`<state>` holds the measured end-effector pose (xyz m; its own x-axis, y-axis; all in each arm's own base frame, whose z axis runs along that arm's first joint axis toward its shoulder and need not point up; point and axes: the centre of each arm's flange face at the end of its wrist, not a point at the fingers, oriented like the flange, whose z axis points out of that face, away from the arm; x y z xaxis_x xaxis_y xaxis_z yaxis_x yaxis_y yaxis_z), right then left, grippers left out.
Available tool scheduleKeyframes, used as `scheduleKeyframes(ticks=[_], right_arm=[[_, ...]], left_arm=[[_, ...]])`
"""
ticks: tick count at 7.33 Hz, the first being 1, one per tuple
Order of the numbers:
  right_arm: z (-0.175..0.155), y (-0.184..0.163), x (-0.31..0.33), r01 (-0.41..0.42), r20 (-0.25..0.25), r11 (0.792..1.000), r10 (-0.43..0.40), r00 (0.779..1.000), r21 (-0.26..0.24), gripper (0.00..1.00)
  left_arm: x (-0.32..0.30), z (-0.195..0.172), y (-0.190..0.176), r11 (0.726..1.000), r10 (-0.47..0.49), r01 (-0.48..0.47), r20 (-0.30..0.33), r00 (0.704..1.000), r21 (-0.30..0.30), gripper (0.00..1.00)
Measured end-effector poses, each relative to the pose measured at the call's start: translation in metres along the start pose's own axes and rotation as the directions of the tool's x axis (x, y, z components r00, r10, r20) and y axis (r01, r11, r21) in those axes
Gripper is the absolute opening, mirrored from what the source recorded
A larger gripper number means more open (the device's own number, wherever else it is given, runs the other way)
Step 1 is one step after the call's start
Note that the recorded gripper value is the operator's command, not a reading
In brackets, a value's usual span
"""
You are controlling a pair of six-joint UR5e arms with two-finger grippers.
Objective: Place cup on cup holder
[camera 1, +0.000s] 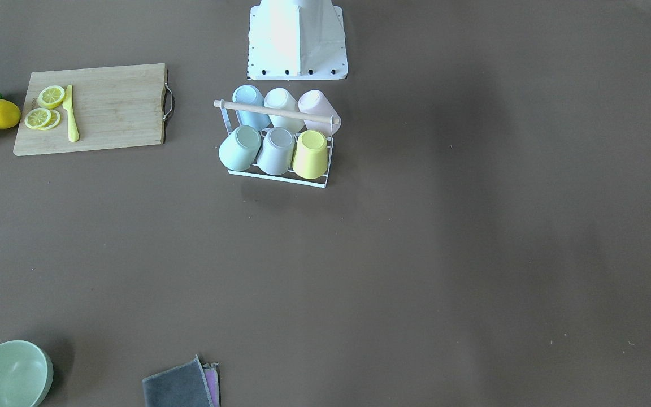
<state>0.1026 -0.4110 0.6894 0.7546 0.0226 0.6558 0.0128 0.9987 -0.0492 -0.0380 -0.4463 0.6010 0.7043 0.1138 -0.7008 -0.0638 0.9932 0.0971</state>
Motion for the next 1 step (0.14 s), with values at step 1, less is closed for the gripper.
scheduleKeyframes(ticks=[1], right_arm=[[0.0000, -0.0003, -0.0007, 0.000, 0.006, 1.000, 0.000, 1.000, 0.001, 1.00]], left_arm=[[0.0009, -0.0009, -0.0002, 1.000, 0.002, -0.002, 0.000, 1.000, 0.002, 0.98]])
